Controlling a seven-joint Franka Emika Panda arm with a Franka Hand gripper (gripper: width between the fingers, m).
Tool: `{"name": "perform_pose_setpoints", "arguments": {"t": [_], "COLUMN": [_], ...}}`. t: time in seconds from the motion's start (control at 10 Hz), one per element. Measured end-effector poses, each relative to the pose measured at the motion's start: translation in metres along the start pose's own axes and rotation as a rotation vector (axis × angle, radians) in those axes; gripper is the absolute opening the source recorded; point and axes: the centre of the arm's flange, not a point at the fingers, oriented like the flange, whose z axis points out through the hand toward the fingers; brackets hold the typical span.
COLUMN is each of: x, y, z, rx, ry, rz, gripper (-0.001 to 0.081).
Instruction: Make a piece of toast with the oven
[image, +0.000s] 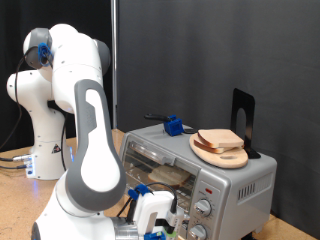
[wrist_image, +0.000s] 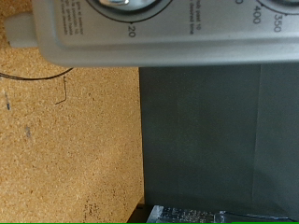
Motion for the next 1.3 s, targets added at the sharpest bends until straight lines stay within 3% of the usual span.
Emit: {"name": "perform_pose_setpoints", "arguments": {"t": [1.3], "x": [0.0], "y": [0.003], "z": [0.038], "rx": [-0.008], "ry": [-0.024], "rz": [0.005], "gripper": [0.0805]}}
